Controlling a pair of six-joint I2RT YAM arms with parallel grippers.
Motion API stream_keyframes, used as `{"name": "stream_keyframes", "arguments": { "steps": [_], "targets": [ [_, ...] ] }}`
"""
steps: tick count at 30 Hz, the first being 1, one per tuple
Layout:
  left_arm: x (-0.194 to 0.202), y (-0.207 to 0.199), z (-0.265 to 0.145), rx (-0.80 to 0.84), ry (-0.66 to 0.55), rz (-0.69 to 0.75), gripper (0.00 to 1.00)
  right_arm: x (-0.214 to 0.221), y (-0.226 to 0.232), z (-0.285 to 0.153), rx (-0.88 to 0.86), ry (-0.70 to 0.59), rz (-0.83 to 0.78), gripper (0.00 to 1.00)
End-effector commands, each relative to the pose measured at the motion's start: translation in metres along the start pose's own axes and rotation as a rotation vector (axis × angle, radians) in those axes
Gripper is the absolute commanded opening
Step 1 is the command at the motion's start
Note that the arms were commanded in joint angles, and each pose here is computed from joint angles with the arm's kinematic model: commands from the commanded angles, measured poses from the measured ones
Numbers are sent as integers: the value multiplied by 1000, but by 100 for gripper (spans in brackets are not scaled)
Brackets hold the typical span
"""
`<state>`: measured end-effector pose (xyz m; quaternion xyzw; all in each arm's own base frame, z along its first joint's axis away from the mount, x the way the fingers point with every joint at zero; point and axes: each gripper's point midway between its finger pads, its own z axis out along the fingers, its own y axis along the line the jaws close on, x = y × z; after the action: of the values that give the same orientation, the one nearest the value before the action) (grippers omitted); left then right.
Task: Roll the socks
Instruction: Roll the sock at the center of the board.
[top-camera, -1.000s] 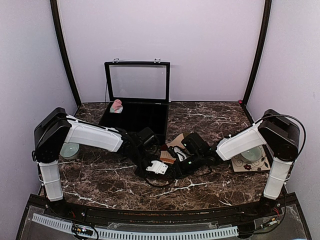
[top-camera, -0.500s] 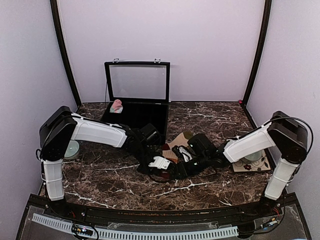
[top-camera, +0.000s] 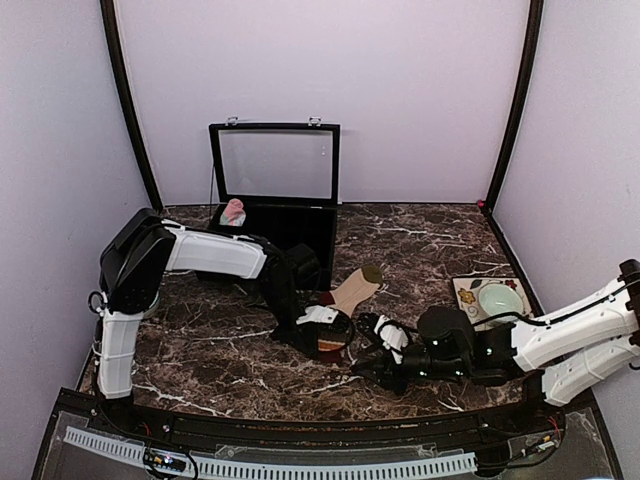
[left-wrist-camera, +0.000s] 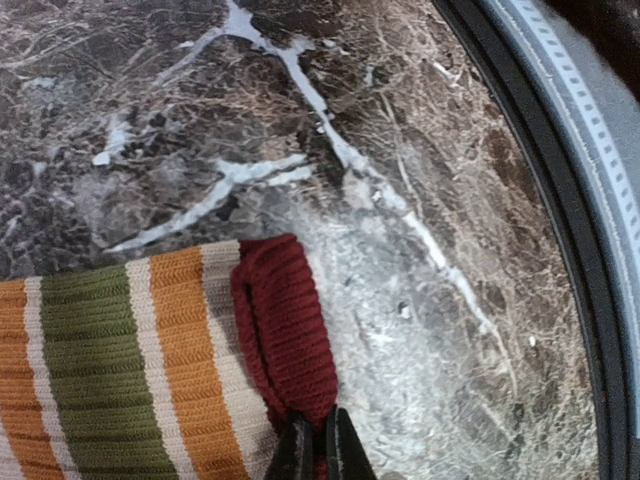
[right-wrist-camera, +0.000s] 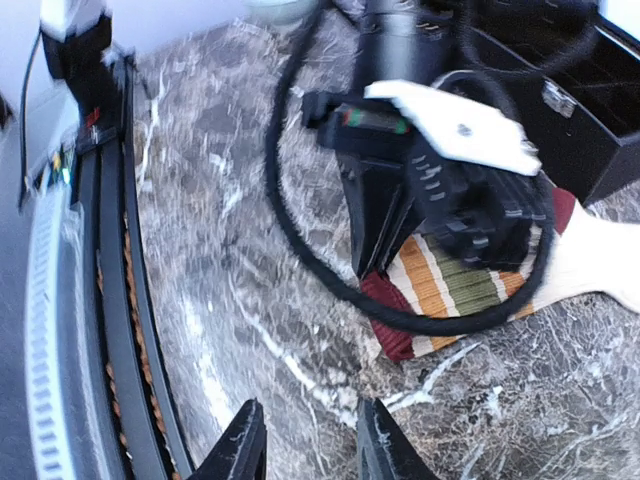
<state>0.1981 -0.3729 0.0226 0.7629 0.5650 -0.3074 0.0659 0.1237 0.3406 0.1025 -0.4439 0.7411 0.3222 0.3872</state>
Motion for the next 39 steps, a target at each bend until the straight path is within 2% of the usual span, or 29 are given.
{"name": "stream_keyframes", "arguments": {
  "steps": [1, 6, 13, 23, 39],
  "targets": [
    [25, -36, 12, 207, 55, -195, 0, -2, 14, 10, 86, 9, -263, 30],
    [30, -36, 16, 265, 66, -260, 0, 16, 49, 32, 53, 105, -431, 27],
    [30, -36, 17, 277, 65, -279, 0, 5, 44, 55, 96, 98, -559, 23],
    [33, -34, 18, 276, 64, -284, 0, 4, 22, 81, 94, 102, -572, 20],
    [26, -33, 15, 288, 26, -291, 0, 26, -3, 93, 114, 140, -524, 19]
  ]
}}
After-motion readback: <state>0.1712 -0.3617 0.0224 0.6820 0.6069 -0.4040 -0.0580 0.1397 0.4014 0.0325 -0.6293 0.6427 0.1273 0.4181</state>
